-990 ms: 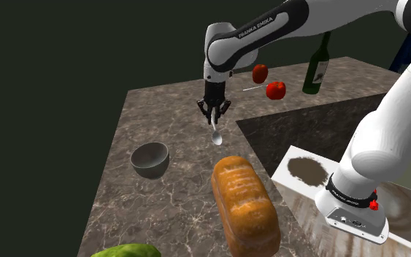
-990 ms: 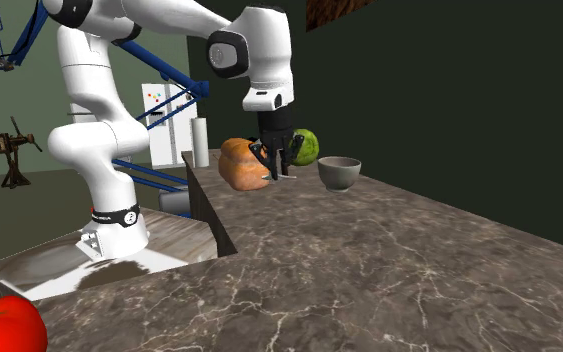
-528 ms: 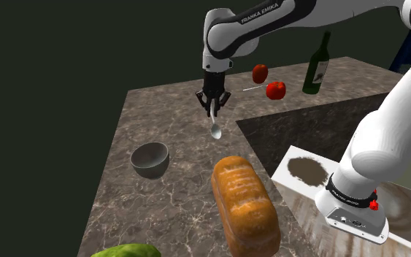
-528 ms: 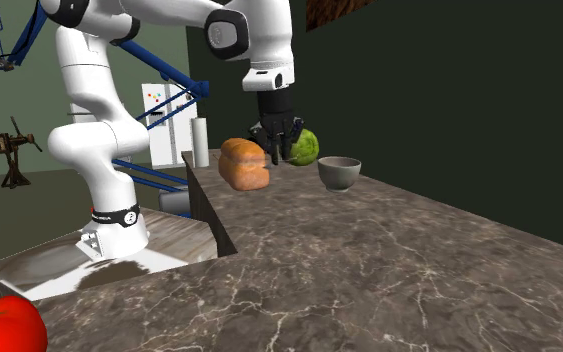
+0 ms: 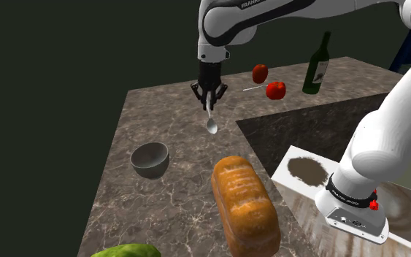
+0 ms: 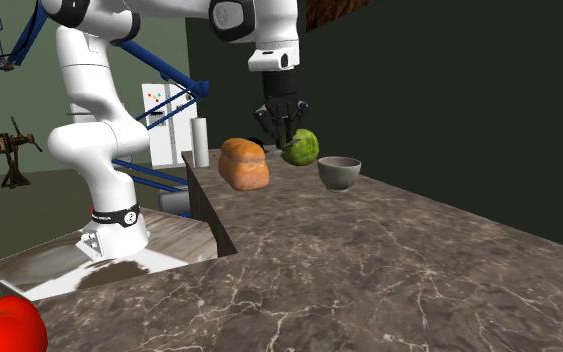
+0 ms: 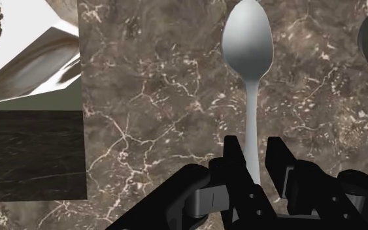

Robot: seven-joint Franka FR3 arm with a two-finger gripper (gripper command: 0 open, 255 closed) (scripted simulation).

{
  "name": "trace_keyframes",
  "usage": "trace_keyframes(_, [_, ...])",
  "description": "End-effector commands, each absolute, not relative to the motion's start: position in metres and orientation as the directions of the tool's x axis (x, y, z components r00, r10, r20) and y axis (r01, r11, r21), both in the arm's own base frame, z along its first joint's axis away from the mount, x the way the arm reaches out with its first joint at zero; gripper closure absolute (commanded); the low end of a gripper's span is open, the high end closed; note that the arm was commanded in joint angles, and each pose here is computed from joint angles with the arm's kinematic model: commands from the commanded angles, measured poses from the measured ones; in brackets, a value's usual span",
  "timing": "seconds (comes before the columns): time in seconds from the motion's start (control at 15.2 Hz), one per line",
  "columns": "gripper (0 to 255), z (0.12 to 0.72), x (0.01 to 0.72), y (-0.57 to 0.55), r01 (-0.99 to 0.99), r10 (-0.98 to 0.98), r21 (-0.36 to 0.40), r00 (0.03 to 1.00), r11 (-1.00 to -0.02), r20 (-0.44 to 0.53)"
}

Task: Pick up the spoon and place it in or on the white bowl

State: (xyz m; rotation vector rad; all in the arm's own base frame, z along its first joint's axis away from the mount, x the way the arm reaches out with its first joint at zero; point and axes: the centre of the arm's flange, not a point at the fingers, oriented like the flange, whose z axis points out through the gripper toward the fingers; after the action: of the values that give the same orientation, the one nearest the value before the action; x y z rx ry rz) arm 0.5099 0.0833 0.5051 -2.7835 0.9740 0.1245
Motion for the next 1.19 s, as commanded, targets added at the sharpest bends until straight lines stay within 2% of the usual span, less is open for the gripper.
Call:
trace_keyframes(0.0, [255, 0.506, 0.518, 0.106, -0.625, -0.609, -0.150, 0.780, -0.766, -0.142])
trace_keyframes(1.12, [255, 0.516, 0.594, 0.317, -0.625, -0.609, -0.150, 0.780, -0.766, -0.142])
